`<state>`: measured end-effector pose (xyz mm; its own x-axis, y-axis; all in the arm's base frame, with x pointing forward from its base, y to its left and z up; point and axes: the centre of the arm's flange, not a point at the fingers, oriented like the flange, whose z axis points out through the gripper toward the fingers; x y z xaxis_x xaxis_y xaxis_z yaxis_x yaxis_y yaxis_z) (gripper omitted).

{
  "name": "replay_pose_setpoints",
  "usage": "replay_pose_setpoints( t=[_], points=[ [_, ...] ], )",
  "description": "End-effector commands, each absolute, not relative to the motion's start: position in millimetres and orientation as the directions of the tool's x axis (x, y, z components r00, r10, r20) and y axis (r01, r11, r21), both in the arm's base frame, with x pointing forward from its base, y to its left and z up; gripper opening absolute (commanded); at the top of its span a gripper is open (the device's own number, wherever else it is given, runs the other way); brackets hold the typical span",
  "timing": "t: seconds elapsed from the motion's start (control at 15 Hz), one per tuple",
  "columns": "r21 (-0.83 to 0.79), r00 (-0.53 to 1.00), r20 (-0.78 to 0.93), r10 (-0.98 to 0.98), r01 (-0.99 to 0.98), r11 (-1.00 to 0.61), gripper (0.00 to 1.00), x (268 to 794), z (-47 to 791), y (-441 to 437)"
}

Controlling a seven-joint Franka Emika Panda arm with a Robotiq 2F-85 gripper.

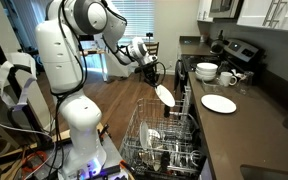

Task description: Pick up the plate and put it in the dishwasher

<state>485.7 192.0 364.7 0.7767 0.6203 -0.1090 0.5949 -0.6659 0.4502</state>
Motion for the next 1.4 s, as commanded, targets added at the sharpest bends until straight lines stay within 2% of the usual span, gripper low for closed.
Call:
replay_pose_setpoints(
  t=[0.0, 0.33, 0.73, 1.0, 1.33],
  points=[
    [0.349, 0.771, -0.082, 0.632, 0.616, -0.706, 0.01, 477, 384, 164],
    [0.250, 0.799, -0.068, 0.597, 0.593, -0.765, 0.01, 484, 385, 128],
    [0.208, 0.712, -0.073, 0.699, 0.696, -0.687, 0.01, 494, 385, 95],
    [0.333, 0.790, -0.018, 0.613, 0.583, -0.741, 0.01, 516, 392, 84],
    [0.255, 0.775, 0.041, 0.630, 0.602, -0.757, 0.01, 531, 387, 81]
  ],
)
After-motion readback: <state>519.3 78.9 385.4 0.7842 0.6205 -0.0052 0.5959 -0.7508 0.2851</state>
